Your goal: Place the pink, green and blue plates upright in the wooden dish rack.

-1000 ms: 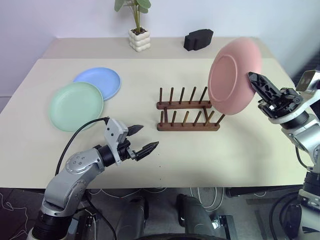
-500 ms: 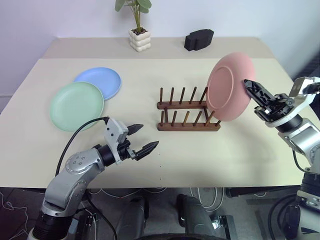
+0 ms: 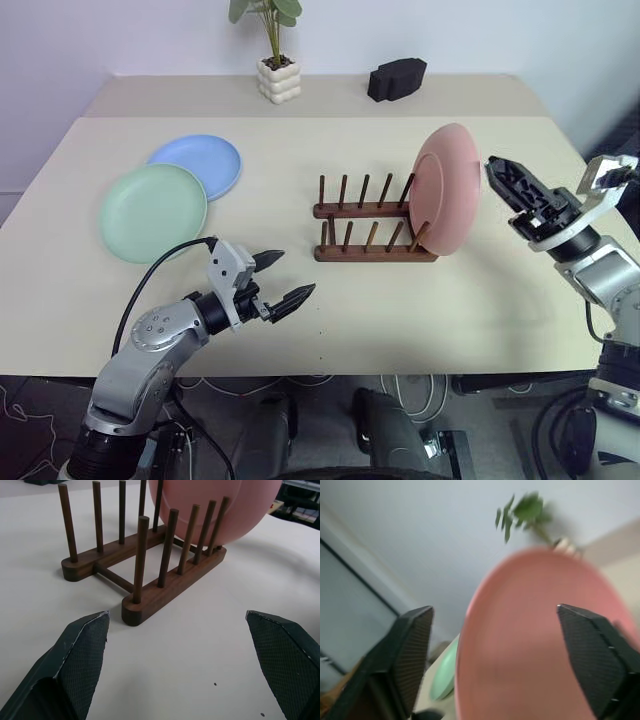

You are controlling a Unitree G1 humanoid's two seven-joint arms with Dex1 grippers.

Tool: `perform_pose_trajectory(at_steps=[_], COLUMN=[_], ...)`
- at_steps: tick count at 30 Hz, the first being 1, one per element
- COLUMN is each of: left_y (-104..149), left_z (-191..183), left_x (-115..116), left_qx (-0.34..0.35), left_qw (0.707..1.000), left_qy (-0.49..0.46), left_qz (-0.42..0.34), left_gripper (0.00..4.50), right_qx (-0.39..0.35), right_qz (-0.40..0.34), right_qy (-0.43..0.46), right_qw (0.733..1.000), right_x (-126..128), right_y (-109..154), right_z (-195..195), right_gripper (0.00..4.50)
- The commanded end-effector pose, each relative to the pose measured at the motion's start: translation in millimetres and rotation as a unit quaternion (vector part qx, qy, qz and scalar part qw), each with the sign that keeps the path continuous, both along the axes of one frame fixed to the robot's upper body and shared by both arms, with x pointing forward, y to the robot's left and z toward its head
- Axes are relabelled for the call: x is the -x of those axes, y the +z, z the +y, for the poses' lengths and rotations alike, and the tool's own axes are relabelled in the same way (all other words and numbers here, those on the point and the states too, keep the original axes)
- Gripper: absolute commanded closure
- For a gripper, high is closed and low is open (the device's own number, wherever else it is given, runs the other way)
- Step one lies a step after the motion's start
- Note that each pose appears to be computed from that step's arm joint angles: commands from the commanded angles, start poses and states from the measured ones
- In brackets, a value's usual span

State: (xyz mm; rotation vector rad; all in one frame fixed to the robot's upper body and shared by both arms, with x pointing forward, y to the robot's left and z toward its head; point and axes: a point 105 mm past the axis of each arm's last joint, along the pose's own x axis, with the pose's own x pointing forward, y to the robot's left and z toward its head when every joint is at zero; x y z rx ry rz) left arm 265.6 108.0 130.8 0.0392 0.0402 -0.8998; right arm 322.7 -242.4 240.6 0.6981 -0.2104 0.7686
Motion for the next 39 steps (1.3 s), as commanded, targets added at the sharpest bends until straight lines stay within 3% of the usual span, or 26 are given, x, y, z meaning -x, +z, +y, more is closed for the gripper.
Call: perform_pose_trajectory(at_steps=[1, 7, 10, 16, 18, 22, 26, 28, 33, 39], left_y=[8.5, 16.4, 37.3, 85.2, 90.5, 92.8, 76.0, 63.3, 26.9, 3.8], left_z=[-1.3, 9.6, 27.8, 101.3, 140.2, 204.5, 269.3, 281.8, 282.0, 262.3], left_x=[1.2, -8.3, -17.9, -46.3, -55.3, -57.2, -43.9, -39.8, -48.4, -69.1], left_qx=[0.01, 0.023, 0.04, 0.085, 0.075, 0.075, 0.092, 0.089, 0.082, 0.084], left_qw=[1.0, 0.999, 0.994, 0.956, 0.926, 0.854, 0.757, 0.738, 0.739, 0.77], left_qy=[-0.004, 0.026, 0.069, 0.251, 0.35, 0.505, 0.645, 0.669, 0.665, 0.619], left_qz=[-0.02, -0.037, -0.07, -0.124, -0.122, -0.1, -0.039, -0.009, 0.072, 0.127], left_gripper=[0.0, 0.0, 0.0, 0.0, 0.0, 0.0, 0.0, 0.0, 0.0, 0.0], right_qx=[0.011, 0.094, 0.203, 0.395, 0.426, 0.444, 0.444, 0.438, 0.43, 0.426], right_qz=[-0.074, -0.174, -0.24, -0.309, -0.328, -0.346, -0.347, -0.348, -0.348, -0.345], right_qy=[-0.043, -0.056, 0.0, 0.082, 0.096, 0.117, 0.144, 0.151, 0.155, 0.158], right_qw=[0.996, 0.979, 0.949, 0.861, 0.838, 0.818, 0.814, 0.815, 0.819, 0.821], right_x=[4.5, 11.9, 24.9, 28.3, 26.9, 24.4, 27.5, 29.7, 30.9, 32.4], right_y=[35.6, 82.3, 98.4, 69.7, 57.5, 38.2, 22.1, 19.9, 19.1, 16.8], right_z=[-19.6, -6.8, 38.2, 115.2, 132.9, 154.3, 168.0, 171.0, 173.7, 173.6], right_gripper=[0.53, 0.53, 0.53, 0.53, 0.53, 0.53, 0.53, 0.53, 0.53, 0.53])
